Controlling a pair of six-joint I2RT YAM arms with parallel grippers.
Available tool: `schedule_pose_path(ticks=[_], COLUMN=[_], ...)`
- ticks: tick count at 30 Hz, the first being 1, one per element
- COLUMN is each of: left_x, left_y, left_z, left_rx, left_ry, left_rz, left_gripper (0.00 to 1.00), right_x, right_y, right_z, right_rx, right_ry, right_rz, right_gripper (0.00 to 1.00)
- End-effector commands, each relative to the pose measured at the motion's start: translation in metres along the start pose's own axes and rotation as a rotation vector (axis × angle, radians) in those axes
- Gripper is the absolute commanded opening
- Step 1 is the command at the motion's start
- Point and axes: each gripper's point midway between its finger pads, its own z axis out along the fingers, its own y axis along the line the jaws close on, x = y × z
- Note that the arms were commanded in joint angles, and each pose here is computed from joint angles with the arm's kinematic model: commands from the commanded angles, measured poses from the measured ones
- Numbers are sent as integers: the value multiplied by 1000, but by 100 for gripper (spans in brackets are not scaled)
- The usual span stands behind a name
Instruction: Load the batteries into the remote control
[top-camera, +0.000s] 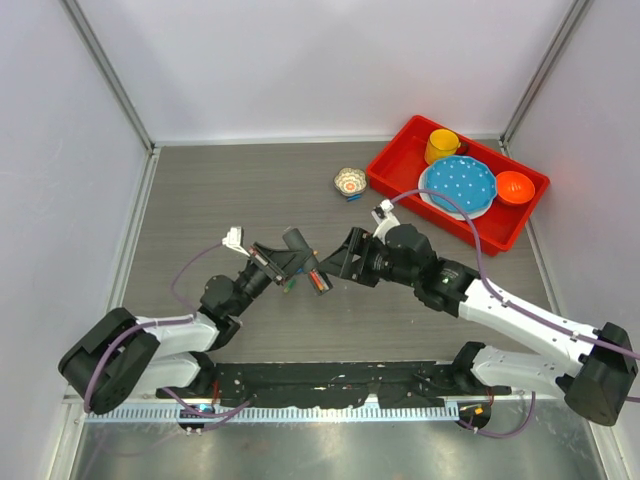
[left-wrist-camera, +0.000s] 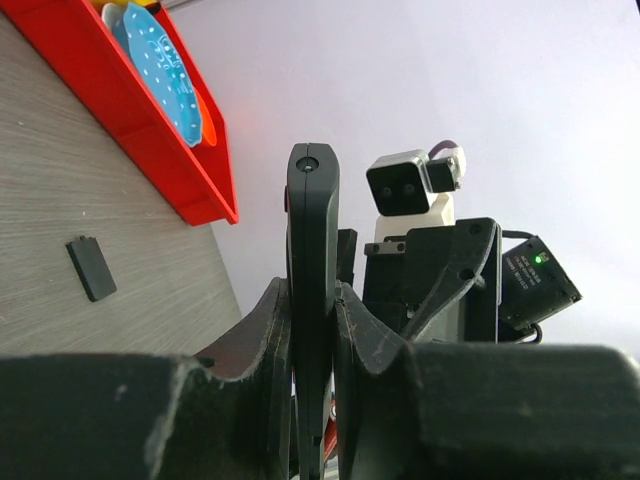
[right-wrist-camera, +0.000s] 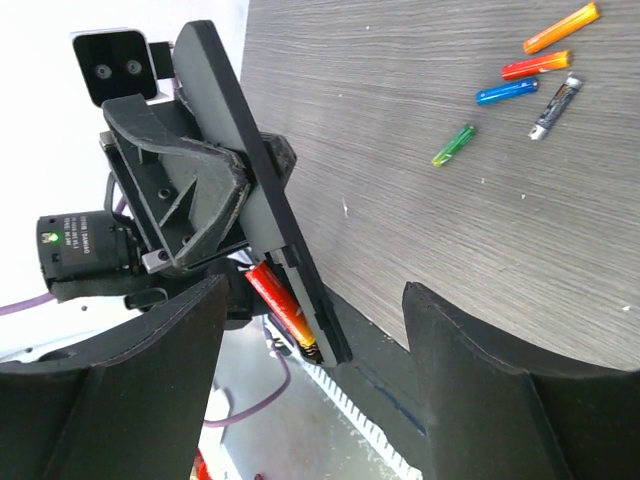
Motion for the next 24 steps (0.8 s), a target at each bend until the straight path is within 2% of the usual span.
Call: schedule_pose_path(ticks=[1,14,24], left_x=[-4,-1,-1], left_y=[-34,-30,-26], left_z=[7,10,9], left_rx=[132,115,98], left_ry=[-6,11,9], left_rz=[-1,4,22], left_gripper=[0,0,0], right_x=[-7,2,1], right_y=[33,10,10], right_z=[-5,14,20], right_rx=[-162,-71,-69], right_ry=[-13,30,31], right_rz=[38,28,37], right_gripper=[76,76,76])
